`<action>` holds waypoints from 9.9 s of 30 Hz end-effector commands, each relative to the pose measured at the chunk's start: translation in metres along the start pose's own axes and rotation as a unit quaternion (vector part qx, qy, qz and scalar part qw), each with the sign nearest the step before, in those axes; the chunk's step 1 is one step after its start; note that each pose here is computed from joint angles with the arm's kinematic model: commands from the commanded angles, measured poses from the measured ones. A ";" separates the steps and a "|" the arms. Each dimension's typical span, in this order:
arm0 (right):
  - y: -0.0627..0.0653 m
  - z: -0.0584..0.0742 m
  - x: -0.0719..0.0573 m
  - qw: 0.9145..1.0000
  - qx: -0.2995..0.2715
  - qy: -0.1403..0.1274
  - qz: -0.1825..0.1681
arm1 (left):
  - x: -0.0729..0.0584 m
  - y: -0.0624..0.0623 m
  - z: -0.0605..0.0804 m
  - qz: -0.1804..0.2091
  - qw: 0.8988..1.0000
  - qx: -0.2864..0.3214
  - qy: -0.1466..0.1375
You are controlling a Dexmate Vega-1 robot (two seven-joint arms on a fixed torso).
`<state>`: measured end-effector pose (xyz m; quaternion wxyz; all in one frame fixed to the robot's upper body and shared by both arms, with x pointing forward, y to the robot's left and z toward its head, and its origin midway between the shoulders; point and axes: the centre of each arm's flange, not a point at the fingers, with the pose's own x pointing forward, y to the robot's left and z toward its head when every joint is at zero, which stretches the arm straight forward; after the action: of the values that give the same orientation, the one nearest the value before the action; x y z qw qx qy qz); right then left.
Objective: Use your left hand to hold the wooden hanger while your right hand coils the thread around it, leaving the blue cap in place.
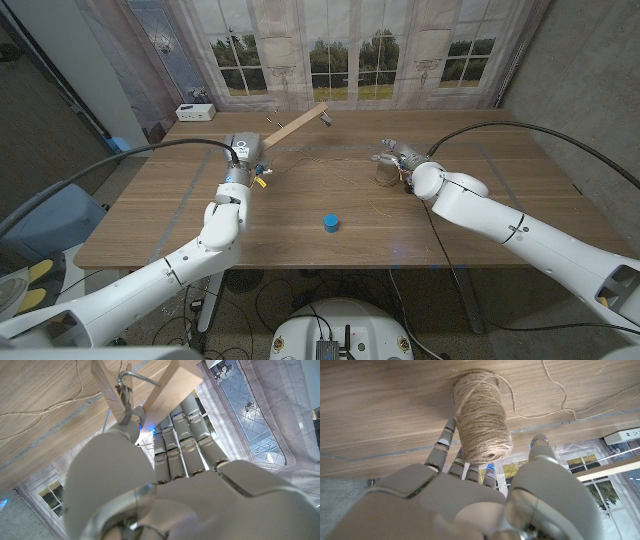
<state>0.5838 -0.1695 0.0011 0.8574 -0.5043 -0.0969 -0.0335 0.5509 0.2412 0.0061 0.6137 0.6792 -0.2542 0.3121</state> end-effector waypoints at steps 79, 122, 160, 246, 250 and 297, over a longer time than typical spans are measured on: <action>-0.010 -0.048 -0.054 0.777 0.452 -0.384 -0.213 | 0.010 0.043 0.013 0.066 0.992 0.059 -0.086; -0.056 -0.004 -0.062 0.703 0.488 -0.514 -0.062 | 0.011 0.083 0.058 0.147 0.932 0.178 -0.280; -0.124 0.032 -0.035 0.692 0.496 -0.524 -0.027 | -0.022 0.088 0.070 0.214 0.903 0.098 -0.358; -0.027 -0.122 0.020 0.683 0.659 -0.276 -0.153 | -0.010 0.110 0.039 0.344 0.899 0.071 -0.259; -0.017 -0.123 0.016 0.683 0.660 -0.277 -0.148 | -0.006 0.108 0.038 0.342 0.904 0.075 -0.246; 0.029 -0.132 -0.042 0.663 0.647 -0.368 -0.085 | 0.017 0.092 0.022 0.284 0.939 0.099 -0.170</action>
<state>0.5829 -0.2747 -0.1008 0.8651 0.2545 -0.4234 0.0868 0.4927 0.2120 0.0778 0.3784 0.6656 -0.5152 0.3852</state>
